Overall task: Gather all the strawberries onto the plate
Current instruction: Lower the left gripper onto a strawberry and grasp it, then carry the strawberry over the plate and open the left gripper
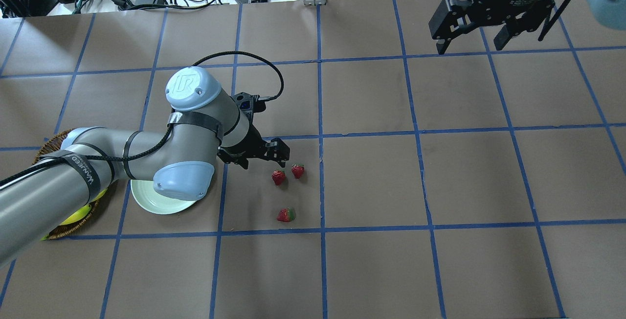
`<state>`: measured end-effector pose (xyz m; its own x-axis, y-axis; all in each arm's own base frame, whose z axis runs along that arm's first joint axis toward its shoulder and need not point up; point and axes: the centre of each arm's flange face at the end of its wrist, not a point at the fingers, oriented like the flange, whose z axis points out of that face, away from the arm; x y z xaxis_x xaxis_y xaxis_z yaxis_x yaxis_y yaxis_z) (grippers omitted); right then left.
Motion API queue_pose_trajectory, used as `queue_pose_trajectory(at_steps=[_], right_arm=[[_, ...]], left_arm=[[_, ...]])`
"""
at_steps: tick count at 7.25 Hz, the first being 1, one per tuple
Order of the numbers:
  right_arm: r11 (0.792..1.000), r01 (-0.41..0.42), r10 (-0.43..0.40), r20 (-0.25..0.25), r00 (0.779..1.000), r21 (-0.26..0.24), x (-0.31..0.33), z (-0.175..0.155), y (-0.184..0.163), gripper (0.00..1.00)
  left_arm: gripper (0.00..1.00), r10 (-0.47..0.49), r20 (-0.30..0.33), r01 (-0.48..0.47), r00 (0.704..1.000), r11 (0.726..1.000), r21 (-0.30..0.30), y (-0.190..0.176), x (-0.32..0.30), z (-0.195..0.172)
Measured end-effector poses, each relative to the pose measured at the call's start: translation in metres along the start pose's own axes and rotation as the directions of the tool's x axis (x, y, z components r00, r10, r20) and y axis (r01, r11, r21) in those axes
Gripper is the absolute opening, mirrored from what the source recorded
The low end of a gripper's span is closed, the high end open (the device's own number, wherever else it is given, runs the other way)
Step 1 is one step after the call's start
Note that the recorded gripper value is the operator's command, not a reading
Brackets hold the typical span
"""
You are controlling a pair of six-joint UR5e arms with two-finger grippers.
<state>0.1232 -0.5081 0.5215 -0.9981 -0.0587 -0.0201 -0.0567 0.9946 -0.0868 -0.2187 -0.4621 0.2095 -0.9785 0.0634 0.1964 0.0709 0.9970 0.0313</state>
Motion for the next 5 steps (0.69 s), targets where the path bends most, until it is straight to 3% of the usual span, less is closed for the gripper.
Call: queue_pose_trajectory(at_steps=[1,2,5], right_arm=[[1.000,-0.002,0.002,-0.009,1.000,0.000,0.000,-0.001,0.002,1.00],[1.000,-0.014,0.014,-0.015,1.000,0.005,0.000,-0.004,0.003,1.00],[0.994,-0.109,0.110,-0.016,0.994,0.018,0.000,-0.010,0.007,1.00]], left_arm=[[0.92,0.003,0.001,-0.003,1.000,1.000,-0.018,0.000,0.001,0.011],[0.71,0.003,0.001,-0.003,1.000,0.999,-0.033,0.000,0.001,0.019],[0.26,-0.002,-0.001,0.002,1.000,0.998,-0.065,0.001,-0.001,0.033]])
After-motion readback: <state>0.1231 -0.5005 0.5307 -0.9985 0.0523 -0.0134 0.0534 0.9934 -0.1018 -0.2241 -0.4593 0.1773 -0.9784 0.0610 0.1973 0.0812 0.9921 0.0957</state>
